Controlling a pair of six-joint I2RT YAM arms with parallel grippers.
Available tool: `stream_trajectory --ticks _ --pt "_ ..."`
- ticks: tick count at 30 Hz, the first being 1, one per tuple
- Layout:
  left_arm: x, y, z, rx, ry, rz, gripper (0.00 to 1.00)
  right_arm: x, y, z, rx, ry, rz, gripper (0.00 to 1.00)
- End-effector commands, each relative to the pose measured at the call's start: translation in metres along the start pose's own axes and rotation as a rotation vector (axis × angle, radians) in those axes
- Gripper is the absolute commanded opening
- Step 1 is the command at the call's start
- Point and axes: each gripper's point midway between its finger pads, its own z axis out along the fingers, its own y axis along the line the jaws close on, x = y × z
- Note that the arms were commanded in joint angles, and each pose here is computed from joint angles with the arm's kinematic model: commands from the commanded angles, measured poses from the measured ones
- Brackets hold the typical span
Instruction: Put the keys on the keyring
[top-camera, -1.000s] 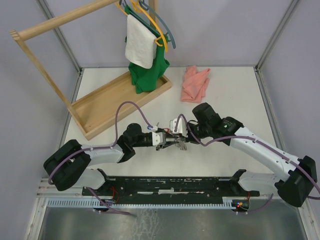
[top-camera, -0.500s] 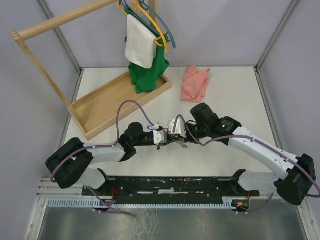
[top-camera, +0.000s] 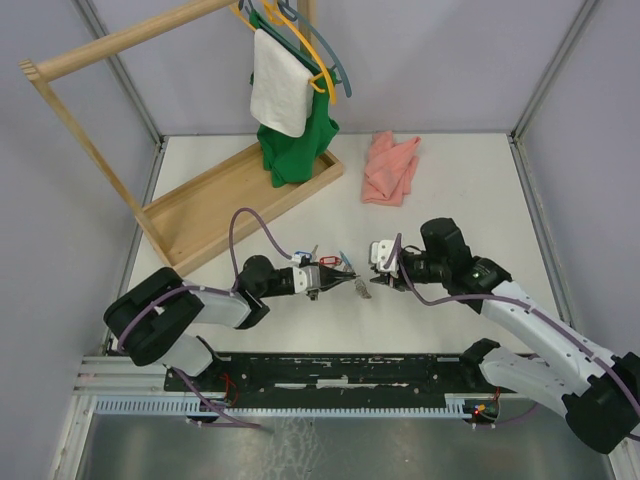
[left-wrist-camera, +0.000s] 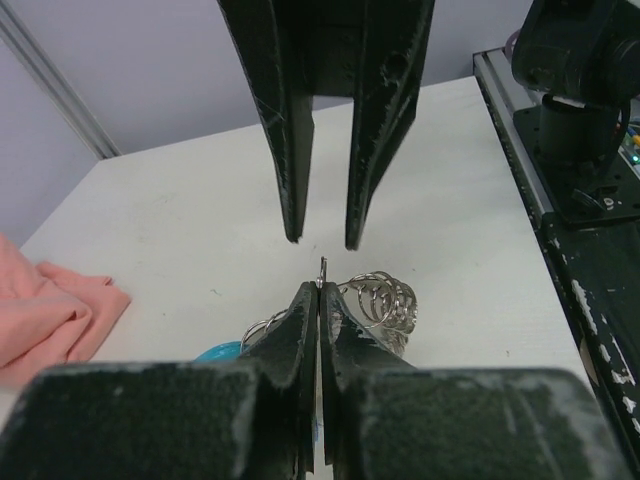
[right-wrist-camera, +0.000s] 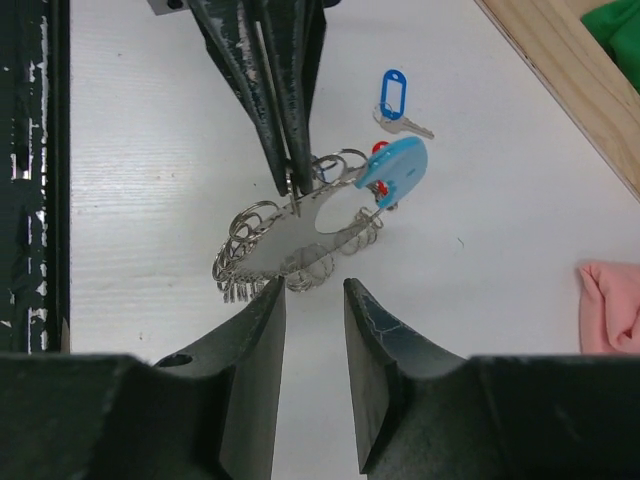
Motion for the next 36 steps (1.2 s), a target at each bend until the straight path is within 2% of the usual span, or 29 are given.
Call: stream_trajectory --ticks 1,10,23,36 --pt "-0.042 0.007 0.004 0.0 -0.162 0.093 0.03 -0.035 -0.001 0.005 -0.024 -0.196 -0.071 0.37" --pt "-0.042 0.006 0.005 0.006 -0.168 0.09 0.03 -0.035 -0.005 0.01 0.01 -0.233 -0.073 0.34" --pt "-0.041 0.012 0.008 -0.018 -0.163 0.064 0.03 -0.036 0.002 0.013 -0.035 -0.249 -0.041 0.29" --pt "-0.038 0.019 0.009 -0.058 -0.155 0.045 0.03 -0.037 -0.001 0.018 -0.032 -0.258 -0.009 0.21"
